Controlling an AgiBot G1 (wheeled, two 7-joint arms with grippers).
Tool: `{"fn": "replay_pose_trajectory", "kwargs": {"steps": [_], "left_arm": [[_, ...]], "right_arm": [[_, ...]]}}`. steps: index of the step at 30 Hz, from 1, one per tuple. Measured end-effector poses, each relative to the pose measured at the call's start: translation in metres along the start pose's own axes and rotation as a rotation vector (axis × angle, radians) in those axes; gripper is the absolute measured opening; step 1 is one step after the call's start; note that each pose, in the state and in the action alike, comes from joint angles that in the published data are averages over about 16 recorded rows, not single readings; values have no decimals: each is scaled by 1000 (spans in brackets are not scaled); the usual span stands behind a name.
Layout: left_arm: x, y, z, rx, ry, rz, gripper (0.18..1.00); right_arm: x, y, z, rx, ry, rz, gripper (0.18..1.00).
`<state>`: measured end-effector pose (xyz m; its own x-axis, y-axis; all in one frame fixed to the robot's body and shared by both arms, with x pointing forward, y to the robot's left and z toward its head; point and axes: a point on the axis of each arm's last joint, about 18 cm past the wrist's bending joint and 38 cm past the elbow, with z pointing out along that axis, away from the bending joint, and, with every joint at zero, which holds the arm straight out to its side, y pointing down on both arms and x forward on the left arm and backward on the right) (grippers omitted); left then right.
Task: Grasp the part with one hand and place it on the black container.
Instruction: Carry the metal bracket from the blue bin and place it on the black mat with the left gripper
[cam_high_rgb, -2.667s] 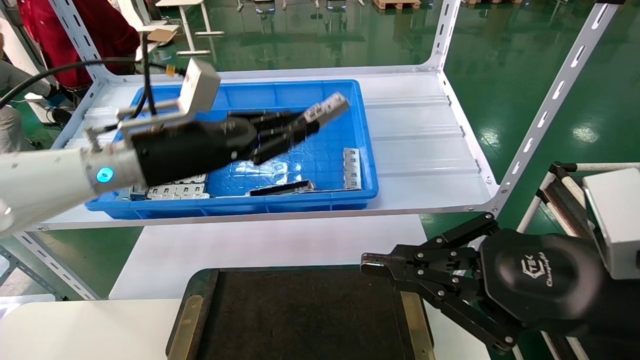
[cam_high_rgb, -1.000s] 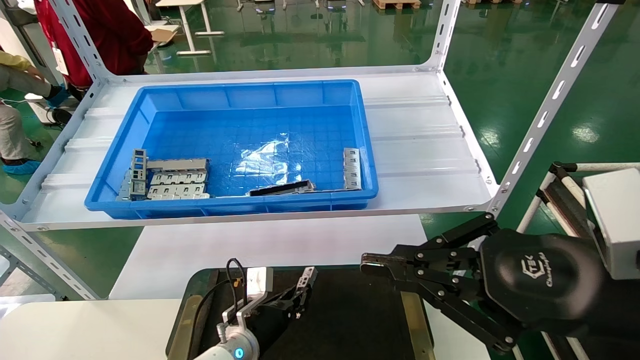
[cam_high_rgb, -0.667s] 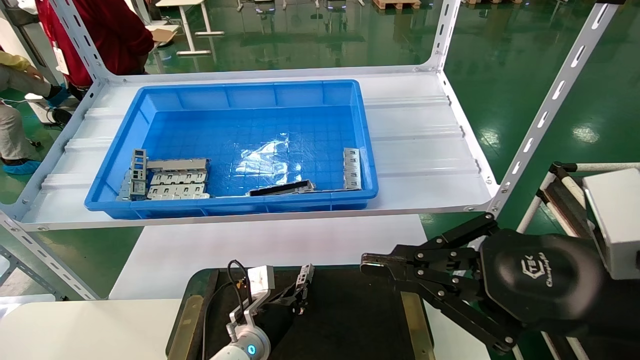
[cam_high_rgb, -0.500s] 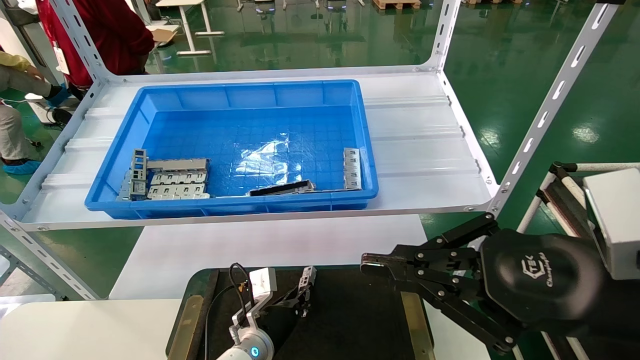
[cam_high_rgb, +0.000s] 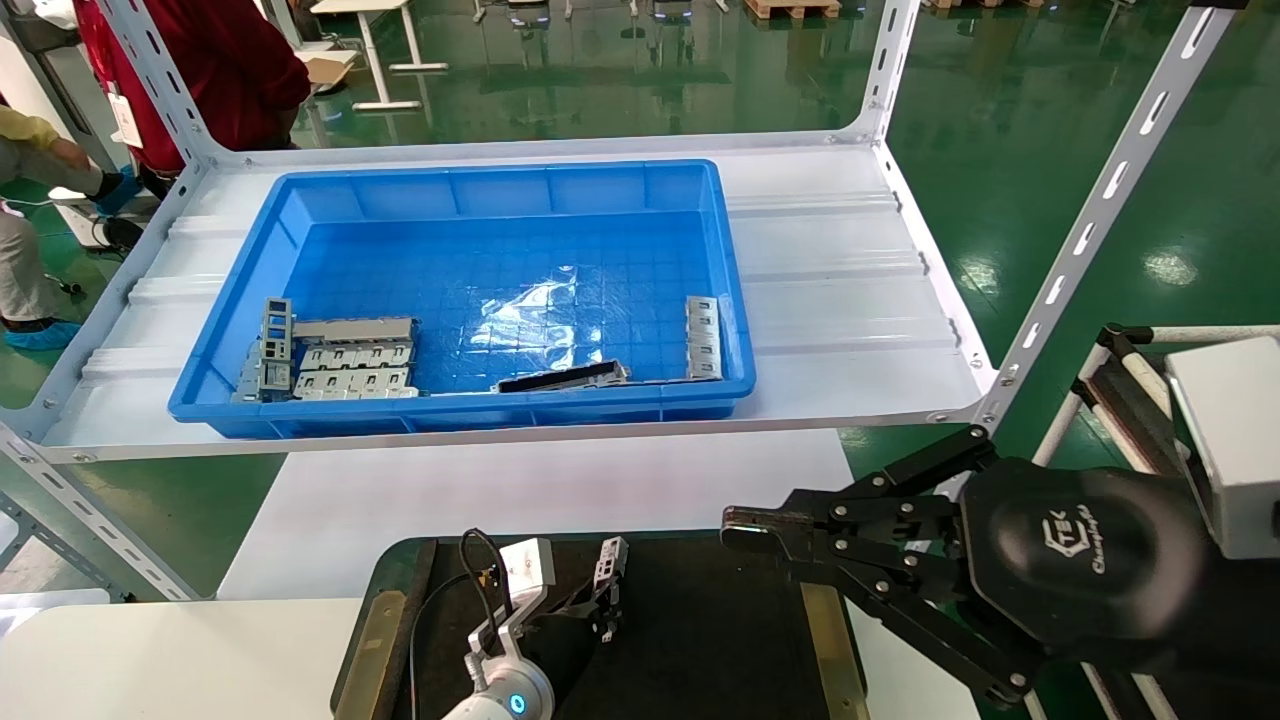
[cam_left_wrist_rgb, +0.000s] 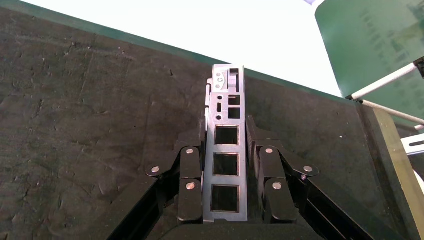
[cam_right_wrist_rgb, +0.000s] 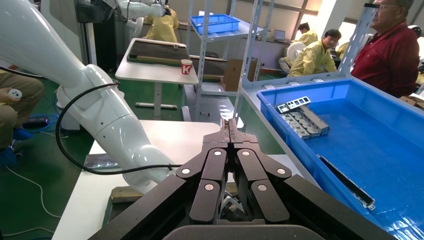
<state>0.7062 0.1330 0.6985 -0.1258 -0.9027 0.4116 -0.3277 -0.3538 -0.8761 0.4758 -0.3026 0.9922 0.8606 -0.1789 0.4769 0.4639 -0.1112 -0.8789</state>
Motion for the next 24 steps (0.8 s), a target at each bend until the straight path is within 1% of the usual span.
{"fn": "replay_pose_trajectory", "kwargs": {"steps": [9, 15, 20, 24], "left_arm": [[4, 0, -3, -21, -26, 0, 342], [7, -2, -5, -32, -33, -1, 368], [10, -4, -6, -34, -32, -1, 409], [13, -8, -7, -30, -24, 5, 470]], "right_arm": [[0, 0, 0, 0, 0, 0, 201], [0, 0, 0, 0, 0, 0, 235], [0, 0, 0, 0, 0, 0, 291], [0, 0, 0, 0, 0, 0, 357]]}}
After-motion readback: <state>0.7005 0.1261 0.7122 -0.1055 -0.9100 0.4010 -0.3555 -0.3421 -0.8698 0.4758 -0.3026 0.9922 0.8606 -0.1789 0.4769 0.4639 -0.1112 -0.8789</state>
